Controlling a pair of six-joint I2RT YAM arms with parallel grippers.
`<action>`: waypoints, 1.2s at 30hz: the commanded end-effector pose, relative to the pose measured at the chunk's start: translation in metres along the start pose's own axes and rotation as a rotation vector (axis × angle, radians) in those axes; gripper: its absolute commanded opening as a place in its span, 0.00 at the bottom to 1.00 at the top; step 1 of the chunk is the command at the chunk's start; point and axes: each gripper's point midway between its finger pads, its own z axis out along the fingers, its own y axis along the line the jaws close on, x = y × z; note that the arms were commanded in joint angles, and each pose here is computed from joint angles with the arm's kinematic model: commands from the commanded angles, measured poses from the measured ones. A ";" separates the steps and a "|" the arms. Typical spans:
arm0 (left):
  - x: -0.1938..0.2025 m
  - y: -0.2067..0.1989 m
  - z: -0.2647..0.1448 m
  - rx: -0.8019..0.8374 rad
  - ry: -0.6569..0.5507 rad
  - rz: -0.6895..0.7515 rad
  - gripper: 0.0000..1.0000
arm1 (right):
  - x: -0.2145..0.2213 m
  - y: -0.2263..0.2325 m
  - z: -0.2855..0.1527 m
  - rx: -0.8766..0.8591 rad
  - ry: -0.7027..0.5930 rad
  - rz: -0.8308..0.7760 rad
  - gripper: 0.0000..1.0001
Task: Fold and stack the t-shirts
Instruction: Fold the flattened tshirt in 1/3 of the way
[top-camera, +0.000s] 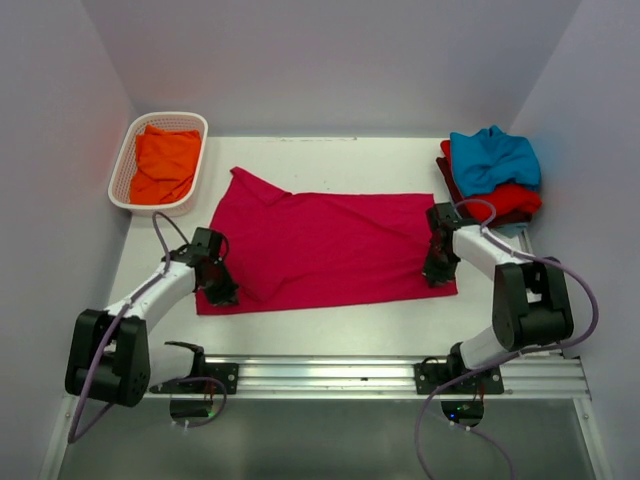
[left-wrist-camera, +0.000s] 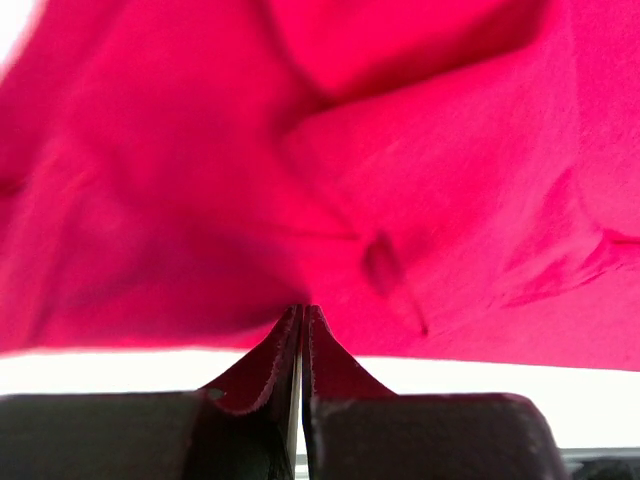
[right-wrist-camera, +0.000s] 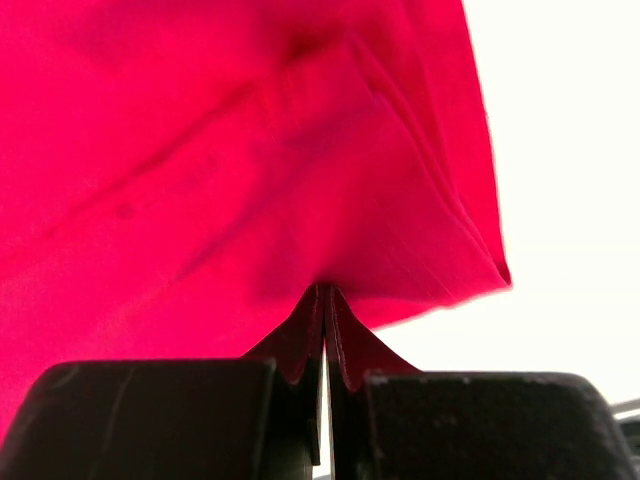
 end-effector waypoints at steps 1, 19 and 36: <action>-0.019 0.001 -0.029 -0.024 -0.104 0.008 0.05 | -0.003 0.005 -0.028 -0.086 -0.051 -0.029 0.00; -0.117 -0.079 -0.085 0.335 -0.606 0.094 0.73 | 0.074 0.262 -0.137 -0.649 -0.253 -0.828 0.52; -0.130 -0.022 -0.090 0.227 -0.697 -0.042 0.91 | 0.170 0.355 -0.127 -0.598 -0.186 -1.115 0.52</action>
